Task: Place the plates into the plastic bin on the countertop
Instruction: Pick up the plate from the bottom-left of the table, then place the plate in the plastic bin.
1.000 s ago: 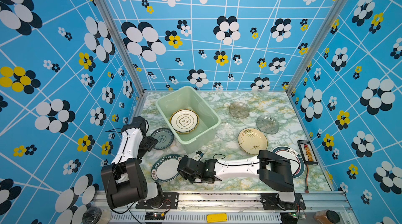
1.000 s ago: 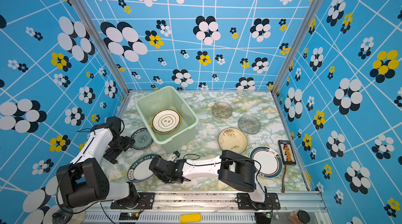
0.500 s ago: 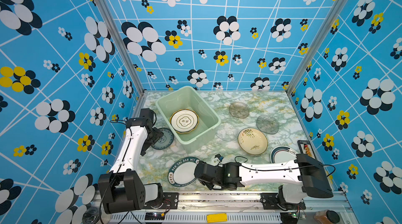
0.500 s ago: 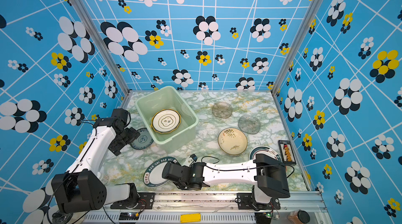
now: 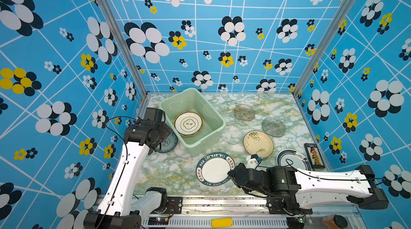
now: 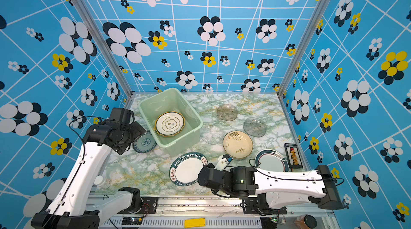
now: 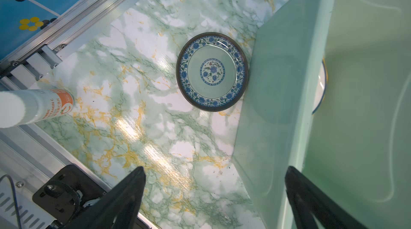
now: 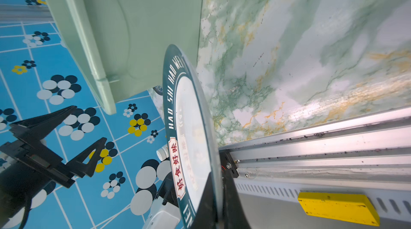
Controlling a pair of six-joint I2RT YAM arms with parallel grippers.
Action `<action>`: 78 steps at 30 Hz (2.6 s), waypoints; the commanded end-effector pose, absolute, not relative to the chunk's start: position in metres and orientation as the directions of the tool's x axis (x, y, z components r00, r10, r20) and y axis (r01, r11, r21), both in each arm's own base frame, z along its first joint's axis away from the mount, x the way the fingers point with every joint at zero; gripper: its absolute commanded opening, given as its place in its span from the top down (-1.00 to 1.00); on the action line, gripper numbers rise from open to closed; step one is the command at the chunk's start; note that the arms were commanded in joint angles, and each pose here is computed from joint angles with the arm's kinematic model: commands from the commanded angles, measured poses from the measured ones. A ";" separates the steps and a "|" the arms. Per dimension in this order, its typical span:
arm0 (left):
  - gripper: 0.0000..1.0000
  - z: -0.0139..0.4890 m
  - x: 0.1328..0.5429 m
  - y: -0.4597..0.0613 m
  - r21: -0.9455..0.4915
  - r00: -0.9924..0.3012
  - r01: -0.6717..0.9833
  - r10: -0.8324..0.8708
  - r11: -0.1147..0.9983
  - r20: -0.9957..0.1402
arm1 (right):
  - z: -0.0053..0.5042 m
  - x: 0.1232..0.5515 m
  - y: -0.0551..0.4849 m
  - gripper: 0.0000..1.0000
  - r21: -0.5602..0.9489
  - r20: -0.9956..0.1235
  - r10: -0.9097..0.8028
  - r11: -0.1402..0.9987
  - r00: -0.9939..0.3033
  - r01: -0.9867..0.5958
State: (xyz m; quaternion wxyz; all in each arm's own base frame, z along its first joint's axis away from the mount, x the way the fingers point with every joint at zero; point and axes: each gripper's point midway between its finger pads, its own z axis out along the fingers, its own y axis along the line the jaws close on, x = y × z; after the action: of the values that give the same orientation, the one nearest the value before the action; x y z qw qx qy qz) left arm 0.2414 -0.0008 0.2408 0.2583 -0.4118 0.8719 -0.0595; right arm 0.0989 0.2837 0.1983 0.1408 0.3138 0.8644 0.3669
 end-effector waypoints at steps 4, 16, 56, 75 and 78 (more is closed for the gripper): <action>-0.98 0.269 0.241 -0.039 -0.482 -0.553 -0.567 -0.743 0.668 -0.377 | 0.247 0.130 0.268 1.00 0.790 -0.187 0.656 0.542 -0.731 0.285; -0.99 0.313 0.235 -0.047 -0.458 -0.618 -0.374 -0.585 0.806 -0.525 | 0.330 0.181 0.284 1.00 0.769 -0.395 0.585 0.632 -0.708 0.094; -0.99 0.339 0.270 -0.060 -0.403 -0.613 -0.185 -0.426 0.896 -0.665 | 0.256 0.365 0.431 1.00 0.681 -0.216 0.712 0.601 -0.668 0.419; -0.99 0.322 0.273 -0.073 -0.348 -0.714 -0.134 -0.334 0.928 -0.615 | 0.170 0.385 0.471 1.00 0.627 -0.138 0.726 0.591 -0.674 0.508; -0.99 0.320 0.271 -0.067 -0.319 -0.714 -0.148 -0.324 0.936 -0.620 | 0.160 0.387 0.471 1.00 0.618 -0.130 0.735 0.585 -0.666 0.525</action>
State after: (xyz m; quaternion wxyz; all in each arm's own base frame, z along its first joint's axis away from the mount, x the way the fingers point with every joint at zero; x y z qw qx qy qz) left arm 0.2791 -0.0756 0.3153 0.3500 -0.1363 0.9147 -0.1488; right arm 0.3809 0.4605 0.1501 0.1939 0.3481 0.8840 0.2445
